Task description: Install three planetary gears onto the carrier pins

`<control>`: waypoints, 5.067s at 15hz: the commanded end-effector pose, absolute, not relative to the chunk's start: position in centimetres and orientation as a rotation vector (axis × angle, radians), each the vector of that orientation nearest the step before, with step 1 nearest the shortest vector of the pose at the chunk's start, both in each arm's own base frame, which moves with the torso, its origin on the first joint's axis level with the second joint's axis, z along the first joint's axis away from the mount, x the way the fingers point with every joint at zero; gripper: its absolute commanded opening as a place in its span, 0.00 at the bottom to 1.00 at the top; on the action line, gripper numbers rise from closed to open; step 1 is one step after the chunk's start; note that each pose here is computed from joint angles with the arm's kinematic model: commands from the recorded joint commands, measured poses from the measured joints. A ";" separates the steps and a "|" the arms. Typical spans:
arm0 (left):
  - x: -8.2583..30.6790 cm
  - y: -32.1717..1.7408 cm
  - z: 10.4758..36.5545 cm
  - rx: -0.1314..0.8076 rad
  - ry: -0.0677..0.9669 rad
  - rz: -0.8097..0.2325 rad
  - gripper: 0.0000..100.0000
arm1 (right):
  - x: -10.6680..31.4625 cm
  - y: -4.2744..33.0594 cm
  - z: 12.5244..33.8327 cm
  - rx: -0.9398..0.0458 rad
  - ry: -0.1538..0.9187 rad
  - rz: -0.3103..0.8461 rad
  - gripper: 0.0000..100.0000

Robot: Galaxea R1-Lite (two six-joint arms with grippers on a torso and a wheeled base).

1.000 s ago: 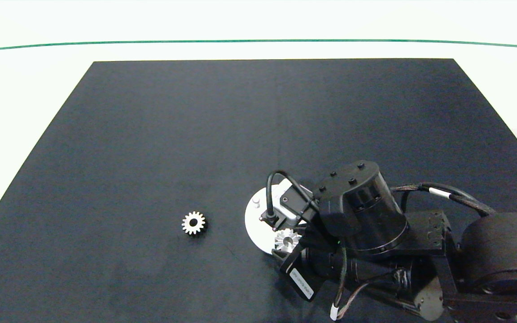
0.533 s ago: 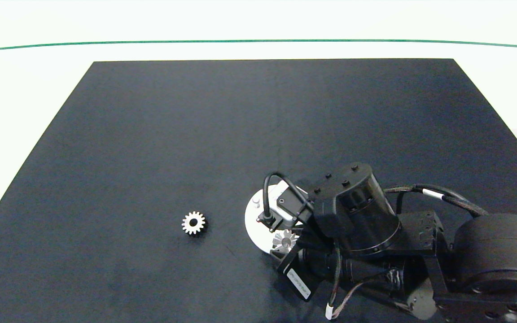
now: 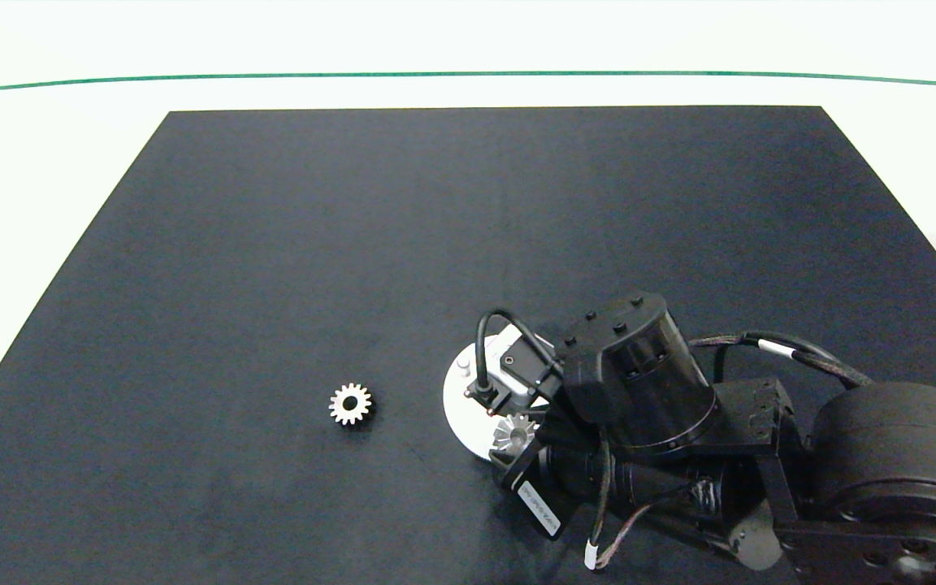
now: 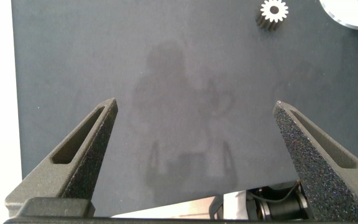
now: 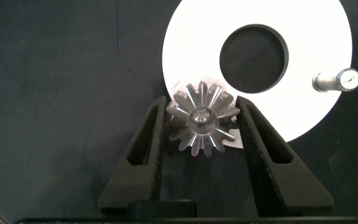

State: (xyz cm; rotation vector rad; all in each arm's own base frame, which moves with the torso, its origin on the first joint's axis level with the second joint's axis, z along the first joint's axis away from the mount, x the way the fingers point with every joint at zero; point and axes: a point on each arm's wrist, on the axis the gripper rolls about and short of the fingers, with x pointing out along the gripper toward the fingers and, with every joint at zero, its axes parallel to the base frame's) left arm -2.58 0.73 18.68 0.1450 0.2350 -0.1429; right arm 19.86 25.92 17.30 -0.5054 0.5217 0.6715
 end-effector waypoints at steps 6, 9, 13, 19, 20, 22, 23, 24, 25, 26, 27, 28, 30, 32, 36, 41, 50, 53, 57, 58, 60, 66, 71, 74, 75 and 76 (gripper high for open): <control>-2.5 0.7 18.7 0.146 0.243 -0.142 1.00 | 20.2 25.9 16.9 -0.510 0.532 0.661 1.00; -2.5 0.7 18.7 0.146 0.243 -0.143 1.00 | 20.3 25.9 17.0 -0.504 0.524 0.660 1.00; -2.5 0.7 18.7 0.146 0.240 -0.145 1.00 | 19.6 21.7 21.7 -0.411 0.409 0.573 1.00; -2.7 0.8 18.6 0.143 0.233 -0.144 1.00 | 23.5 13.1 23.3 -0.263 0.420 0.399 1.00; -2.7 0.8 18.6 0.143 0.231 -0.144 1.00 | 23.8 12.8 23.2 -0.258 0.423 0.387 1.00; -2.7 0.8 18.5 0.143 0.233 -0.144 1.00 | 24.2 12.8 23.3 -0.232 0.393 0.385 1.00; -2.7 0.8 18.5 0.143 0.233 -0.144 1.00 | 24.6 13.0 23.2 -0.221 0.384 0.383 1.00; -2.7 0.8 18.5 0.143 0.233 -0.144 1.00 | 25.3 13.4 22.7 -0.215 0.377 0.392 1.00; -2.7 0.8 18.6 0.143 0.231 -0.144 1.00 | 25.8 13.8 22.2 -0.216 0.378 0.393 1.00; -2.7 0.8 18.5 0.143 0.233 -0.144 1.00 | 26.2 14.0 21.8 -0.217 0.384 0.396 1.00; -2.6 0.7 18.6 0.144 0.237 -0.144 1.00 | 27.0 14.4 20.7 -0.223 0.407 0.401 1.00; -2.6 0.7 18.6 0.144 0.237 -0.144 1.00 | 27.5 14.6 20.1 -0.225 0.416 0.403 1.00; -2.6 0.7 18.6 0.144 0.237 -0.144 1.00 | 27.8 14.8 19.7 -0.224 0.422 0.406 1.00; -2.5 0.7 18.6 0.145 0.240 -0.146 1.00 | 28.2 15.0 19.1 -0.229 0.437 0.406 1.00; -2.5 0.8 18.7 0.147 0.242 -0.162 1.00 | 28.3 15.1 18.7 -0.230 0.451 0.414 1.00; -2.6 0.8 18.7 0.144 0.233 -0.159 1.00 | 28.6 15.1 18.5 -0.232 0.455 0.411 1.00; -2.7 0.8 19.2 0.142 0.220 -0.157 1.00 | 29.4 15.5 18.1 -0.235 0.464 0.411 0.82; -2.7 0.8 19.2 0.142 0.218 -0.159 1.00 | 29.4 15.5 18.0 -0.235 0.466 0.413 0.76; -2.6 0.8 19.2 0.142 0.221 -0.159 1.00 | 29.6 15.6 17.6 -0.237 0.479 0.416 0.68; -2.6 0.8 19.1 0.143 0.226 -0.159 1.00 | 29.6 15.6 17.6 -0.235 0.478 0.415 0.67; -2.6 0.8 19.0 0.144 0.229 -0.159 1.00 | 29.6 15.7 17.7 -0.235 0.475 0.416 0.62; -2.6 0.8 19.0 0.144 0.229 -0.159 1.00 | 29.8 15.7 17.5 -0.233 0.469 0.414 0.50; -2.6 0.8 19.1 0.143 0.227 -0.159 1.00 | 29.9 15.7 17.4 -0.233 0.471 0.413 0.40; -2.6 0.8 19.1 0.144 0.229 -0.159 1.00 | 29.9 15.7 17.3 -0.234 0.474 0.411 0.34; -2.6 0.8 19.1 0.144 0.229 -0.159 1.00 | 29.9 15.7 17.3 -0.235 0.475 0.411 0.32; -2.6 0.8 19.1 0.143 0.226 -0.159 1.00 | 29.9 15.7 17.3 -0.235 0.475 0.411 0.31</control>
